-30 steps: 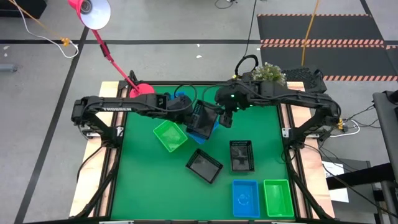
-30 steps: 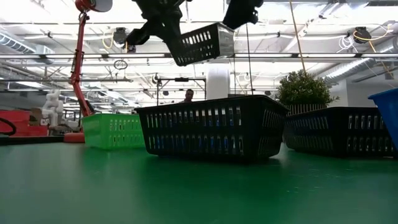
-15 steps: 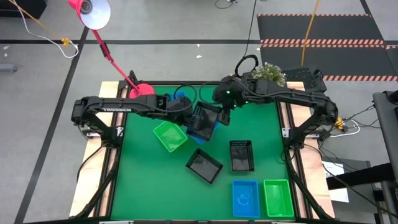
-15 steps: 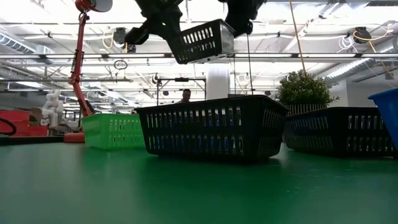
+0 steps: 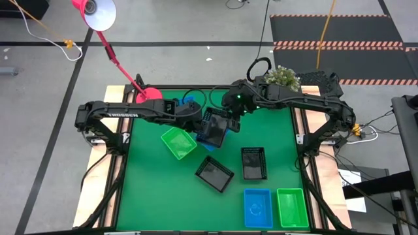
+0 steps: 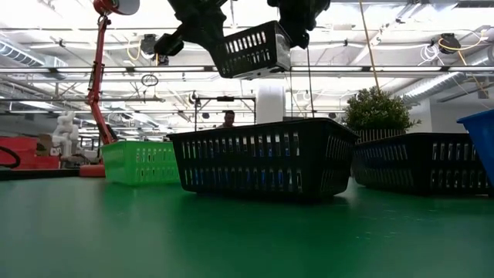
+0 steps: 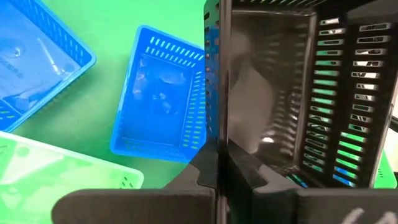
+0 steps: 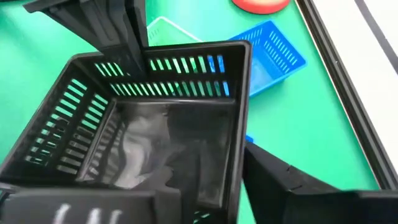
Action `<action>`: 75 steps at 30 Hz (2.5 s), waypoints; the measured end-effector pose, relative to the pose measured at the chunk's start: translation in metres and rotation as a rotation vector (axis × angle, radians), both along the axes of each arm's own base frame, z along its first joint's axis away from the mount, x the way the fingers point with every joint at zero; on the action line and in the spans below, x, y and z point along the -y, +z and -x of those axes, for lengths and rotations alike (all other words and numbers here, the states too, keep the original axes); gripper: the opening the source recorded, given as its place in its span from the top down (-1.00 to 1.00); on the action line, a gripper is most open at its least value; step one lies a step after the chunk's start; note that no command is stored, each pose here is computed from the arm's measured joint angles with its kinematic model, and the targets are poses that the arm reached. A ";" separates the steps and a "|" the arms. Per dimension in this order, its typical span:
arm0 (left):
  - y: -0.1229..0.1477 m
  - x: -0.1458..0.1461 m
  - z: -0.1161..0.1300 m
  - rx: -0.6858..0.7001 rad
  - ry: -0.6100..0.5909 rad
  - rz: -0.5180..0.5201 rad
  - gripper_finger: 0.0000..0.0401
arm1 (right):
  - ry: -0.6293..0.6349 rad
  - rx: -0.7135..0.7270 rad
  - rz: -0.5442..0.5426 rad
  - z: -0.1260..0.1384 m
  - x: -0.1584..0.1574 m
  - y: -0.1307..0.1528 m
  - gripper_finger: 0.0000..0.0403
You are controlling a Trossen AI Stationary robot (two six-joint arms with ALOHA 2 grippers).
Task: Stack baskets by color
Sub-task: Stack the left black bin on the right black bin
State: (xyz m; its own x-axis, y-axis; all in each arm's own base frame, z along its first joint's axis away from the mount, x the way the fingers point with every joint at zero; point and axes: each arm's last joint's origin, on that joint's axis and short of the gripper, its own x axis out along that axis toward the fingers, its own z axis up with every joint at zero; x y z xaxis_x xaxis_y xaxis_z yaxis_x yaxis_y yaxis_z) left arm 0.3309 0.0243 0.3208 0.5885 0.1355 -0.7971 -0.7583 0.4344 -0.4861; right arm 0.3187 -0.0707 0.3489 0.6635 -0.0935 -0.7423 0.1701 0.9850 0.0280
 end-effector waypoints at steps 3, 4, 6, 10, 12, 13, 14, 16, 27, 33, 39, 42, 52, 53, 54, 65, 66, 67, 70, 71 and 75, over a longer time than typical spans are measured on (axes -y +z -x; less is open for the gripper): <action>0.000 0.000 0.000 0.000 0.004 0.004 0.95 | 0.010 -0.002 0.011 0.000 0.000 0.000 0.68; 0.000 0.000 0.000 0.001 0.006 0.006 0.95 | 0.013 -0.003 0.014 0.000 0.000 0.000 0.75; 0.000 0.001 0.000 0.002 0.008 0.009 0.95 | 0.010 -0.005 0.017 0.000 0.000 0.000 0.89; 0.000 0.001 0.000 0.006 0.019 0.024 0.95 | 0.004 -0.014 0.012 0.000 0.001 -0.006 0.93; 0.000 0.001 0.000 0.009 0.019 0.033 0.95 | 0.001 -0.039 0.001 0.001 0.000 -0.012 0.91; 0.000 0.001 -0.001 0.018 0.015 0.037 0.94 | 0.001 -0.053 -0.003 0.002 0.000 -0.015 0.92; 0.001 0.002 -0.002 0.031 0.012 0.039 0.92 | 0.001 -0.062 -0.005 0.003 0.000 -0.017 0.93; 0.003 0.004 -0.005 0.067 0.013 0.053 0.84 | -0.004 -0.070 -0.011 0.003 0.000 -0.018 0.96; 0.017 0.005 -0.006 0.192 0.021 0.097 -0.08 | -0.006 -0.108 -0.028 0.014 0.001 -0.015 0.98; 0.037 -0.002 0.008 0.260 0.015 0.063 -0.24 | 0.036 -0.114 -0.032 0.027 -0.002 -0.007 0.98; 0.047 -0.013 0.021 0.270 0.023 0.006 -0.25 | 0.148 -0.095 -0.130 0.045 -0.008 0.005 0.98; 0.046 -0.015 0.025 0.235 0.008 -0.007 -0.25 | 0.206 -0.095 -0.189 0.054 -0.011 0.009 0.98; 0.041 -0.015 0.031 0.150 -0.040 -0.032 -0.25 | 0.231 -0.064 -0.248 0.088 -0.021 0.030 0.98; 0.041 -0.014 0.031 0.150 -0.048 -0.038 -0.25 | 0.231 -0.066 -0.249 0.091 -0.022 0.031 0.98; 0.041 -0.014 0.031 0.146 -0.056 -0.043 -0.25 | 0.232 -0.063 -0.248 0.094 -0.023 0.032 0.98; 0.035 -0.011 0.037 0.052 -0.125 -0.058 -0.25 | 0.263 -0.074 -0.326 0.106 -0.028 0.017 0.98; 0.034 -0.011 0.038 0.039 -0.128 -0.055 -0.25 | 0.252 -0.077 -0.340 0.106 -0.028 0.013 0.98; 0.034 -0.010 0.039 0.031 -0.131 -0.054 -0.25 | 0.239 -0.085 -0.351 0.106 -0.028 0.008 0.98; 0.032 -0.006 0.040 0.009 -0.142 -0.050 -0.25 | 0.238 -0.083 -0.377 0.105 -0.029 -0.006 0.98; 0.032 -0.006 0.040 0.003 -0.146 -0.049 -0.25 | 0.242 -0.081 -0.382 0.105 -0.029 -0.011 0.98; 0.031 -0.002 0.041 -0.016 -0.164 -0.051 -0.25 | 0.257 -0.083 -0.407 0.109 -0.030 -0.033 0.98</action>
State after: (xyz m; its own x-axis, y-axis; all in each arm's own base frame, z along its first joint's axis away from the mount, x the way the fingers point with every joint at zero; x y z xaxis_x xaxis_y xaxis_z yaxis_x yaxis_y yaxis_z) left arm 0.2895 0.0266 0.3515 0.5936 0.0792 -0.8009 -0.6827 0.5765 -0.4489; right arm 0.2100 -0.0404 0.3159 0.5641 0.3745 -0.7359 -0.0592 0.9073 0.4164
